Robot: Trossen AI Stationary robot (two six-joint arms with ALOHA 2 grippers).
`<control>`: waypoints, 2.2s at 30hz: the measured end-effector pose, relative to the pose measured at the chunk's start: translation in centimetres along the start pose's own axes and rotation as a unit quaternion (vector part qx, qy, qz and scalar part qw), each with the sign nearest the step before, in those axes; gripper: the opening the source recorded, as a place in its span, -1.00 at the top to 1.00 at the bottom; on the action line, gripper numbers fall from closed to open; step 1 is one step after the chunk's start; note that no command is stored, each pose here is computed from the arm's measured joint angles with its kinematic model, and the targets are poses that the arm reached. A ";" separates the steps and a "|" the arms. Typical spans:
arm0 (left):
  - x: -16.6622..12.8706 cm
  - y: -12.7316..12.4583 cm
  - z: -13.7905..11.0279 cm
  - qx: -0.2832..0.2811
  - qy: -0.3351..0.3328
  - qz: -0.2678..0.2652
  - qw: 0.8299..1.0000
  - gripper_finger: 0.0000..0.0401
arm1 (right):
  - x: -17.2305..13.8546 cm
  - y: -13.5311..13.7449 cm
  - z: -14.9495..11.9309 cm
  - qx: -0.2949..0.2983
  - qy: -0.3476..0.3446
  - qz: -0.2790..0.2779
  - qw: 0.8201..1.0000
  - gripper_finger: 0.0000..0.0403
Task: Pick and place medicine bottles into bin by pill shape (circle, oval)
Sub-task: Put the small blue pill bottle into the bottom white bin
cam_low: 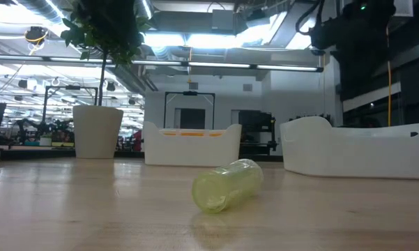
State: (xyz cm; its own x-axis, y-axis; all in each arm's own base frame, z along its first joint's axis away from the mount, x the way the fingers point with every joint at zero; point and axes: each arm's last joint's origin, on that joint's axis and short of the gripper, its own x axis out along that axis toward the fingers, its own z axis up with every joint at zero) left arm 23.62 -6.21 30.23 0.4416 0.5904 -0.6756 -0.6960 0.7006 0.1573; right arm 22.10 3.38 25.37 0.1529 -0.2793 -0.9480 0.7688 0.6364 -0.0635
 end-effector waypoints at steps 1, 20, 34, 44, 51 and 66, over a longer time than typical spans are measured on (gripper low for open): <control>0.0 0.0 0.0 -0.001 0.002 -0.003 1.000 -0.21 | 0.1 0.1 0.0 0.013 -0.002 -0.004 1.000 0.57; 0.0 0.0 0.0 0.008 0.005 -0.005 1.000 -0.21 | 2.6 0.8 1.1 0.076 0.016 -0.048 0.996 -0.06; 0.0 -0.1 0.0 0.008 0.004 -0.005 1.000 -0.21 | 4.3 1.5 1.5 0.067 0.043 -0.064 0.995 -0.05; 0.0 -0.1 0.0 0.007 0.004 -0.005 1.000 -0.21 | 6.4 1.9 2.0 0.075 0.076 -0.084 0.991 -0.04; 0.0 -0.1 0.0 0.007 0.004 -0.005 1.000 -0.21 | 8.4 2.0 3.3 0.050 0.093 -0.080 0.991 -0.04; 0.0 0.0 0.0 0.008 0.002 -0.004 1.000 -0.21 | 10.9 2.4 3.9 0.042 0.115 -0.090 0.988 -0.04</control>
State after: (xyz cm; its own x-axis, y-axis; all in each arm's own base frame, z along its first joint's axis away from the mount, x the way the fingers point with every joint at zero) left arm 23.65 -6.24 30.23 0.4443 0.5837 -0.6797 -0.6835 0.7113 0.1641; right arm 28.00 -0.93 16.11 -0.1291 -0.2051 -0.9702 0.8208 0.5269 -0.2206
